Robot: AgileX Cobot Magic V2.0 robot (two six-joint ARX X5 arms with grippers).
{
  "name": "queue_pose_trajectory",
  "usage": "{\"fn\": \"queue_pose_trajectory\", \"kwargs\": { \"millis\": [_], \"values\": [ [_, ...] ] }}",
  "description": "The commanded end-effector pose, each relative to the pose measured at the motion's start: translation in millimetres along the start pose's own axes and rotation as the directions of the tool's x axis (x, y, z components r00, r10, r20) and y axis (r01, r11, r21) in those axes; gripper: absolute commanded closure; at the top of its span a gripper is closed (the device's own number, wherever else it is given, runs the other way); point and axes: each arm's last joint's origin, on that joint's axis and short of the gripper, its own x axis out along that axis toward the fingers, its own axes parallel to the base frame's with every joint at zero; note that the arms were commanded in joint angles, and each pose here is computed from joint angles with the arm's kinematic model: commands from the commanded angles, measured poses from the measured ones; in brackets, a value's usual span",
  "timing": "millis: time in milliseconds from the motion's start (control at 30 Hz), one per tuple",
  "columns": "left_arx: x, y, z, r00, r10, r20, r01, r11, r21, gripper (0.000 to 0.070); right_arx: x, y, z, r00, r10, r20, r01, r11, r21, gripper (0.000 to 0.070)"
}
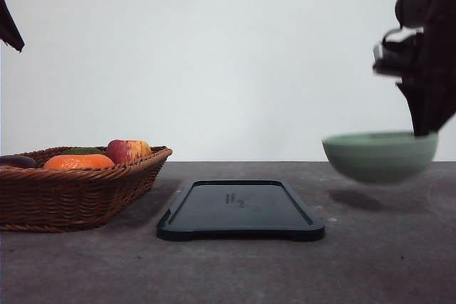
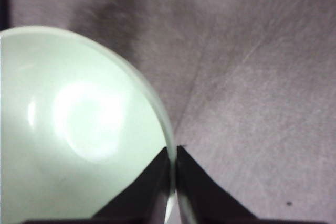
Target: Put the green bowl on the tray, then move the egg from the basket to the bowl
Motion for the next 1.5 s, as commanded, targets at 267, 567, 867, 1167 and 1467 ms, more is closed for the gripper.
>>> {"fn": "queue_pose_trajectory", "kwargs": {
  "millis": [267, 567, 867, 1167, 1467],
  "values": [
    [-3, -1.9, 7, 1.0, -0.007, 0.027, 0.007, 1.0, 0.009, 0.0311, -37, 60, 15, 0.995, 0.1, 0.03, -0.096, 0.988, -0.123, 0.07],
    [-3, -1.9, 7, 1.0, -0.007, 0.026, 0.007, 1.0, 0.008, 0.0311, -17, 127, 21, 0.985, 0.164, 0.06, -0.141, 0.95, -0.278, 0.07],
    [-3, -1.9, 7, 1.0, -0.007, 0.026, 0.007, 1.0, 0.008, 0.0311, 25, 157, 30, 0.98, 0.185, 0.071, -0.152, 0.932, -0.329, 0.07],
    [-3, -1.9, 7, 1.0, -0.007, 0.026, 0.007, 1.0, -0.001, 0.0311, 61, 160, 38, 0.983, 0.169, 0.068, -0.139, 0.937, -0.322, 0.07],
    [-3, -1.9, 7, 1.0, -0.007, 0.027, 0.007, 1.0, -0.015, 0.0311, 85, 160, 38, 0.989, 0.144, 0.028, -0.128, 0.941, -0.314, 0.07]
  ]
}}
